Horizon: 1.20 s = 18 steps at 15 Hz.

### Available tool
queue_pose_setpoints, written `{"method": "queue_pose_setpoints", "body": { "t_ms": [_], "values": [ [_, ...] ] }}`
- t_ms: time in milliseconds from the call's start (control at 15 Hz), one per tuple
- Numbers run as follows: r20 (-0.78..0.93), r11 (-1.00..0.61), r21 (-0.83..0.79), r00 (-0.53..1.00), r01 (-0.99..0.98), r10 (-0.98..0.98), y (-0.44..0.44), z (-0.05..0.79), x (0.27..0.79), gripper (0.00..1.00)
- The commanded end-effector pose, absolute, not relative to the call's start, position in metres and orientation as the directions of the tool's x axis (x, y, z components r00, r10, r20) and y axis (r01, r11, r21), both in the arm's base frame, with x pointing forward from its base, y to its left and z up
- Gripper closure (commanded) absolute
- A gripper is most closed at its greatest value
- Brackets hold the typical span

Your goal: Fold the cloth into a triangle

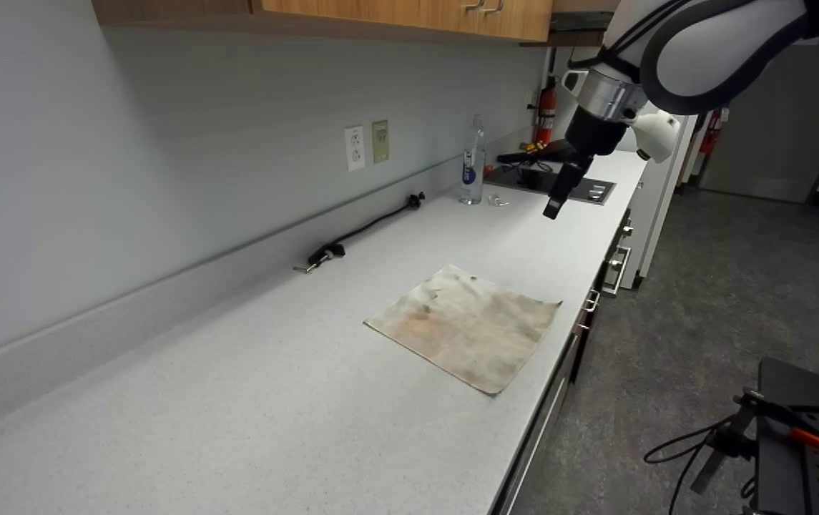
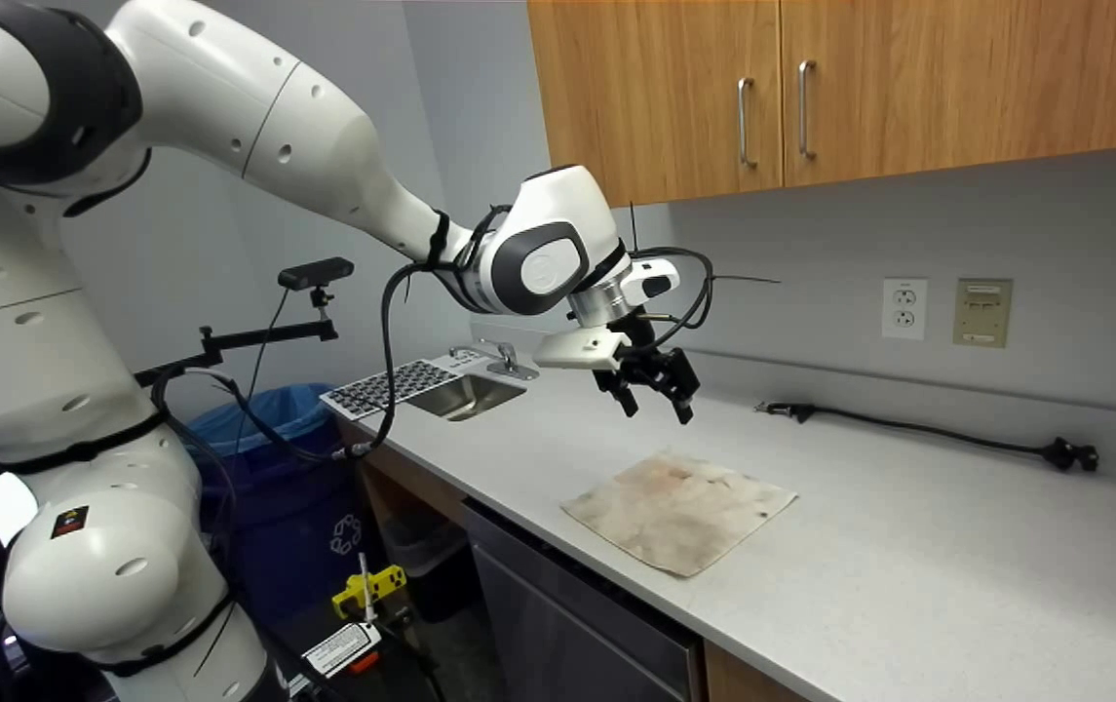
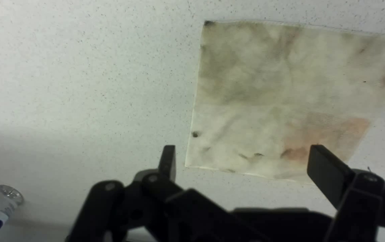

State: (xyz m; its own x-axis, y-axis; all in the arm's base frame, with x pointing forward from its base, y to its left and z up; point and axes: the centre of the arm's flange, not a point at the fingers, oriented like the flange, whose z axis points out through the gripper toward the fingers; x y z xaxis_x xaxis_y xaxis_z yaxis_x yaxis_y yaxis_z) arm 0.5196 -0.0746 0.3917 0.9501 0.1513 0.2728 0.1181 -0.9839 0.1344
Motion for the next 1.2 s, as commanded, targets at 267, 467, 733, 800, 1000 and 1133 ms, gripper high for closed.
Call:
{"method": "queue_pose_setpoints", "body": {
  "t_ms": [267, 467, 733, 800, 1000, 1133],
  "values": [
    [0.236, -0.987, 0.108, 0.961, 0.121, 0.143, -0.068, 0.386, 0.533, 0.00],
    [0.205, -0.988, 0.079, 0.968, 0.133, 0.147, -0.064, 0.384, 0.562, 0.00],
    [0.160, -0.988, 0.062, 0.976, 0.142, 0.150, -0.059, 0.386, 0.612, 0.00],
    [0.155, -0.989, 0.057, 0.977, 0.139, 0.146, -0.060, 0.384, 0.626, 0.00],
    [0.156, -0.991, 0.041, 0.978, 0.131, 0.135, -0.064, 0.366, 0.665, 0.00],
    [0.164, -0.991, 0.046, 0.977, 0.128, 0.134, -0.068, 0.344, 0.684, 0.00]
  ]
}}
